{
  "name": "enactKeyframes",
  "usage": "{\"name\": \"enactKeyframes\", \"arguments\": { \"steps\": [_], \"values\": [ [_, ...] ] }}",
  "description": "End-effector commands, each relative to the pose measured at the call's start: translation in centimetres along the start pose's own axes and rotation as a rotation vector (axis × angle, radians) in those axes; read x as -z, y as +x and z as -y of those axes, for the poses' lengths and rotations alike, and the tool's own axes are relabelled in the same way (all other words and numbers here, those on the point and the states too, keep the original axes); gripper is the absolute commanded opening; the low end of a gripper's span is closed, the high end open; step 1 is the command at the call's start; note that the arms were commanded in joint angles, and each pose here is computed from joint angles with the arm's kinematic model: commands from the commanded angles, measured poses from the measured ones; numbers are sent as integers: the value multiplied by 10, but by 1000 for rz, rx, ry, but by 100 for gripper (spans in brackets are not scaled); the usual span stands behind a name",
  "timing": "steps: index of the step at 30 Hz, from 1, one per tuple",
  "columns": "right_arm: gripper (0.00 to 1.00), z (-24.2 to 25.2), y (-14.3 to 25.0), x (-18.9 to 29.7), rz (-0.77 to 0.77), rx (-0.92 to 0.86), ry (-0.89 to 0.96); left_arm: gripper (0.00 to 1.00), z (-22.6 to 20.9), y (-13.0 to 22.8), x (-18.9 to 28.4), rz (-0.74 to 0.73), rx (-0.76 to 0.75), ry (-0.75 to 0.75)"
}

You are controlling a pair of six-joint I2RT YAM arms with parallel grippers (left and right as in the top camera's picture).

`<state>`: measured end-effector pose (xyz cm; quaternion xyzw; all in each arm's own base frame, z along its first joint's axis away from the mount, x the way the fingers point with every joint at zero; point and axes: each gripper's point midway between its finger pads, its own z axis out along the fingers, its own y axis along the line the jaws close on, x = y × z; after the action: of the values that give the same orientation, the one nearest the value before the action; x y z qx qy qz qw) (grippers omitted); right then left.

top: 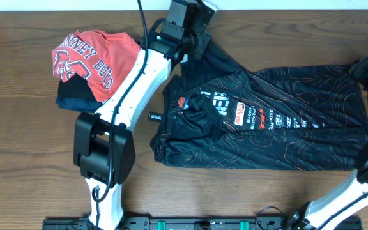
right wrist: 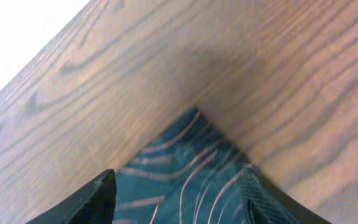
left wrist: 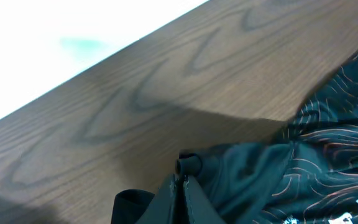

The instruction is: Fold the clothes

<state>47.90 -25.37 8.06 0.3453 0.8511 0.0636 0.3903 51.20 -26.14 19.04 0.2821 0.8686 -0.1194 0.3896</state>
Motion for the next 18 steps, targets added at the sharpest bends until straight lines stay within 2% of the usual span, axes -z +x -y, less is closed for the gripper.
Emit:
{"name": "enactKeyframes", "arguments": {
  "steps": [1,12,18],
  "values": [
    [62,11,-1,-21,-7,14,38,6,0,-16,18,42,-5,1],
    [62,32,18,-60,-82,-3,92,6,2,-31,52,80,-10,-4],
    [54,35,43,-76,-142,-5,97,6,7,-28,52,65,-13,3]
  ]
}}
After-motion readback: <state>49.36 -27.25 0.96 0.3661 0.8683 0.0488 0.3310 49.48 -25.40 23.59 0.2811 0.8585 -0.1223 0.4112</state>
